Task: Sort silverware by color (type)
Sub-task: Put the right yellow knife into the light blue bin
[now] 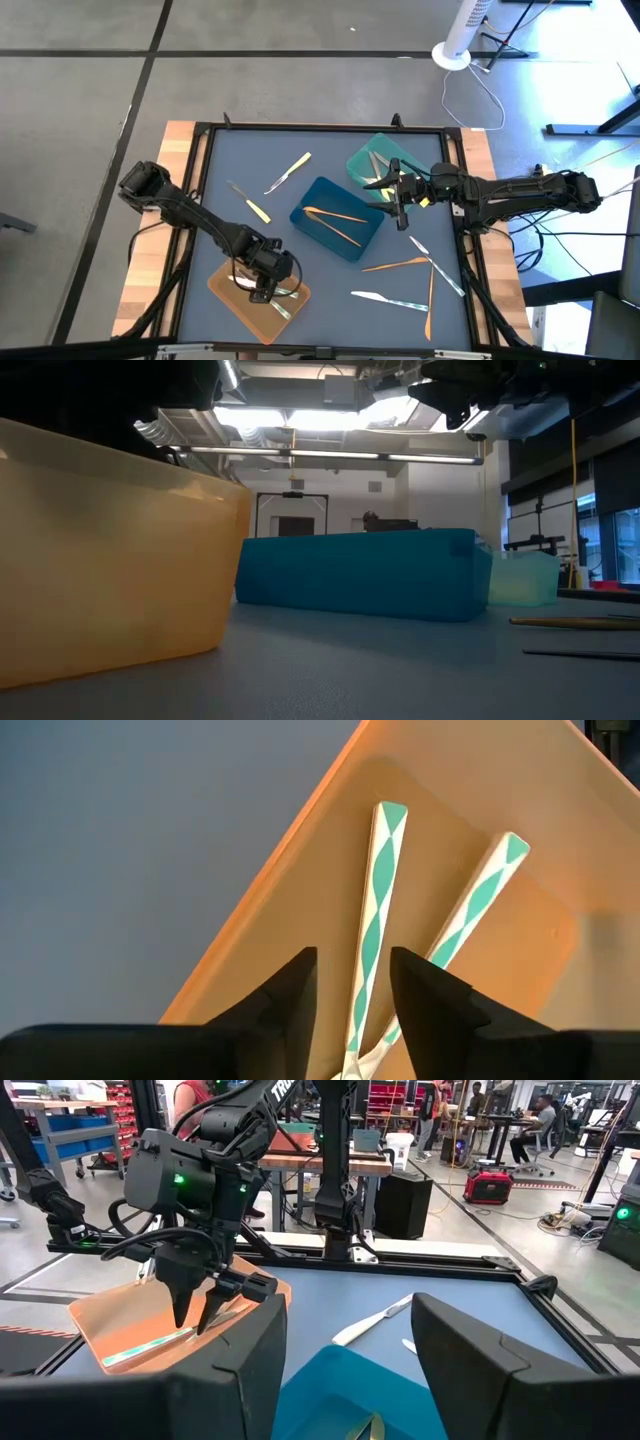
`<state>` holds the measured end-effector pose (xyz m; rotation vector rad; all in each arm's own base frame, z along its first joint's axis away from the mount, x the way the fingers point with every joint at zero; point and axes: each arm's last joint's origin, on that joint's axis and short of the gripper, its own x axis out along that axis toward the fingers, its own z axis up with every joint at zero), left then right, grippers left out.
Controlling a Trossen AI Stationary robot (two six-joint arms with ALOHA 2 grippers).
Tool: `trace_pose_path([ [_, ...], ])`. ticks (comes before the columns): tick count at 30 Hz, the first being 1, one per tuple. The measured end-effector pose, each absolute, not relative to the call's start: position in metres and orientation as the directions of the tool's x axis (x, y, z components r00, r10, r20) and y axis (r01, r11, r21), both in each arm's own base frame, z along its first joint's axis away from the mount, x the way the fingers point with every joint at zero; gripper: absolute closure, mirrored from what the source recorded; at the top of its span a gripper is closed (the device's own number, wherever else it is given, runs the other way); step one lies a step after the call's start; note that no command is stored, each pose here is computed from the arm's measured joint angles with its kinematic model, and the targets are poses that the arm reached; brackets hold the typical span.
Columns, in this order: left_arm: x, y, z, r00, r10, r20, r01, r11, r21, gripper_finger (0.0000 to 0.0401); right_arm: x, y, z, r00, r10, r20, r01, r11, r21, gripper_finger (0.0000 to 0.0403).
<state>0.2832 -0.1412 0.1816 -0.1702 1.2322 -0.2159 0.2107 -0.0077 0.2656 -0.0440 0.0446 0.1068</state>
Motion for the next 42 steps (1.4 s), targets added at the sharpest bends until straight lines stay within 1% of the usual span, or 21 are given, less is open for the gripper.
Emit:
trace_pose_path([
  [8,0.284,-0.140,0.182,0.318,-0.253,-0.914,0.068,0.967,-0.244,0.0261,0.211,-0.008,0.266,0.993,0.106,-0.047,-0.107,0.993,-0.042,0.0198],
  [16,0.284,-0.140,0.182,0.314,-0.260,-0.913,0.066,0.966,-0.252,0.0260,0.211,-0.008,0.266,0.993,0.106,-0.047,-0.108,0.993,-0.041,0.0198],
  [20,0.287,-0.137,0.185,0.314,-0.257,-0.914,-0.037,0.959,-0.282,0.0260,0.211,-0.008,0.266,0.993,0.106,-0.047,-0.107,0.993,-0.042,0.0198],
  [26,0.300,-0.131,0.212,0.295,-0.331,-0.897,-0.051,0.931,-0.360,0.0260,0.211,-0.008,0.266,0.993,0.106,-0.047,-0.108,0.993,-0.042,0.0198],
  [29,0.305,-0.126,0.229,0.283,-0.328,-0.901,-0.069,0.930,-0.360,0.0260,0.211,-0.008,0.266,0.993,0.106,-0.046,-0.107,0.993,-0.042,0.0198],
  [33,0.309,-0.118,0.256,0.267,-0.305,-0.914,-0.063,0.941,-0.333,0.0260,0.211,-0.008,0.266,0.993,0.106,-0.047,-0.108,0.993,-0.042,0.0198],
  [36,0.312,-0.107,0.275,0.276,-0.261,-0.925,-0.072,0.954,-0.290,0.0260,0.211,-0.008,0.266,0.993,0.106,-0.047,-0.108,0.993,-0.042,0.0198],
  [42,0.321,-0.076,0.307,0.342,-0.140,-0.929,-0.183,0.960,-0.212,0.0260,0.211,-0.008,0.266,0.993,0.110,-0.046,-0.112,0.993,-0.042,0.0198],
])
